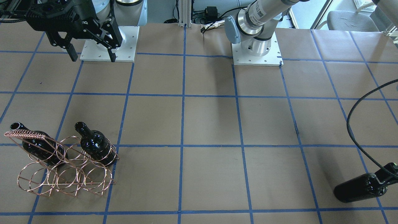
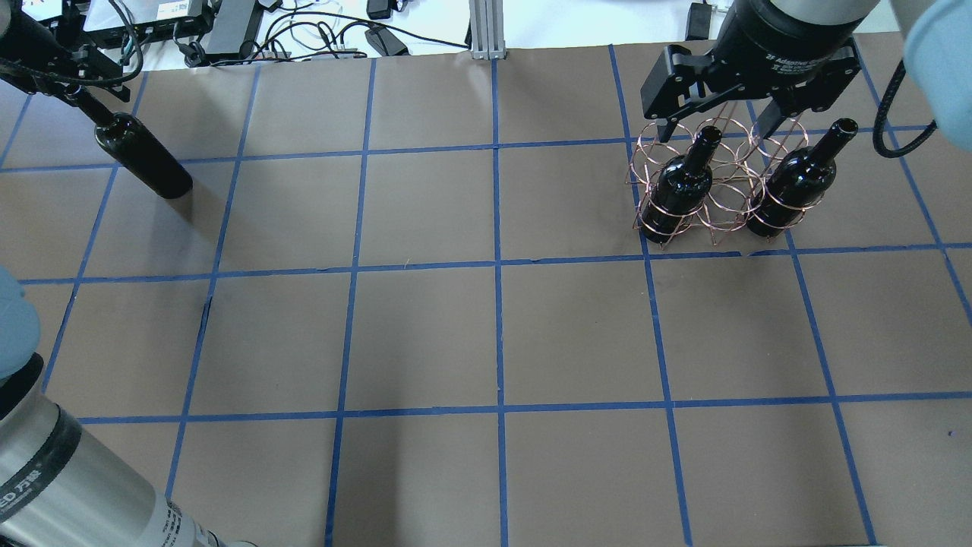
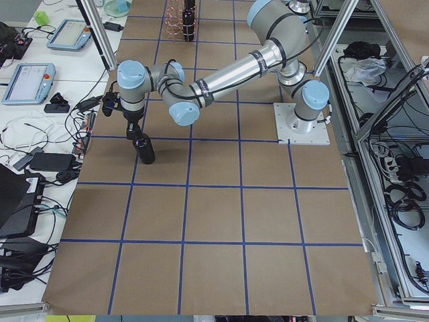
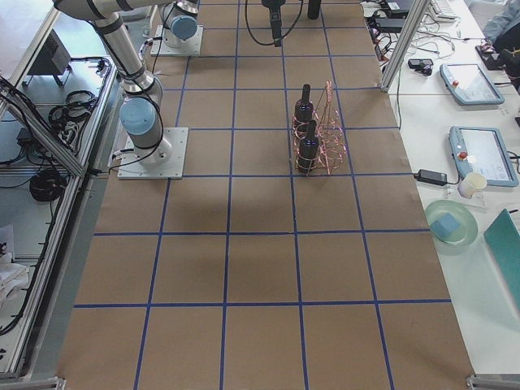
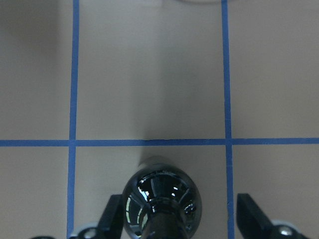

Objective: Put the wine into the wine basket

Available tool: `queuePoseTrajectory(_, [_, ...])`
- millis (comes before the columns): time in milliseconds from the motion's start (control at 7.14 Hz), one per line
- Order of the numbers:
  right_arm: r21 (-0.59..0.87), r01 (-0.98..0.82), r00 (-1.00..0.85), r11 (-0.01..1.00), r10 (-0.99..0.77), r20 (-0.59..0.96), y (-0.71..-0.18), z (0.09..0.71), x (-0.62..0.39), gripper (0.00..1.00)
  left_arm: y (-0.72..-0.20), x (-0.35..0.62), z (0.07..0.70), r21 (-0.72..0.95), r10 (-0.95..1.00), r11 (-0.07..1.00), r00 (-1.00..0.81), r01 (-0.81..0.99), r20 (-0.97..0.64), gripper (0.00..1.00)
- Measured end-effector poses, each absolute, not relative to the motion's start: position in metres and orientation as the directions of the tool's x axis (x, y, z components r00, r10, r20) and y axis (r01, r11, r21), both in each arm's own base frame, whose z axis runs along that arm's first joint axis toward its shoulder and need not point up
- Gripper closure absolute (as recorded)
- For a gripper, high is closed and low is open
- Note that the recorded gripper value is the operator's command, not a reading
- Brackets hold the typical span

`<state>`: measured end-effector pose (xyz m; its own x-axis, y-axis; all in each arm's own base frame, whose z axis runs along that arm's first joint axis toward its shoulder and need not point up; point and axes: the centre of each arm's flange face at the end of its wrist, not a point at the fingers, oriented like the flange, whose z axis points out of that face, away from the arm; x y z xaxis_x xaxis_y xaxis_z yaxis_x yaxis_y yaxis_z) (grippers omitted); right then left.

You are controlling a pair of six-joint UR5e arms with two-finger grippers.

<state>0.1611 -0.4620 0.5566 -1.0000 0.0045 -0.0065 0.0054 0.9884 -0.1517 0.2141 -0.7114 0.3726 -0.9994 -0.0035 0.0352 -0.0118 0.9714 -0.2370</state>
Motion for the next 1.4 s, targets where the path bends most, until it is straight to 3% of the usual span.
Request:
queuePoseTrajectory(420, [-0.149, 0.005, -1.0, 0.989, 0.005, -0.002, -0.4621, 0.556, 0.1603, 0.0, -0.7108, 0.2171, 0.3693, -0.223, -0.002, 0.975, -1.0, -0.006, 0.018, 0.26])
queuePoseTrajectory(561, [-0.148, 0.005, -1.0, 0.989, 0.005, -0.002, -0.4621, 0.556, 0.1601, 0.0, -0.7106, 0.2176, 0.3694, -0.223, -0.002, 0.975, -1.0, -0.006, 0.017, 0.33])
queuePoseTrajectory(701, [-0.148, 0.005, -1.0, 0.989, 0.005, -0.002, -0.462, 0.556, 0.1601, 0.0, -0.7103, 0.2179, 0.3698, -0.222, -0.003, 0.975, -1.0, -0.006, 0.015, 0.53])
queuePoseTrajectory(1401, [-0.146, 0.005, -1.0, 0.989, 0.005, -0.001, -0.4629, 0.555, 0.16, 0.0, -0.708, 0.2178, 0.3684, -0.208, -0.004, 0.978, -1.0, -0.006, 0.013, 0.57])
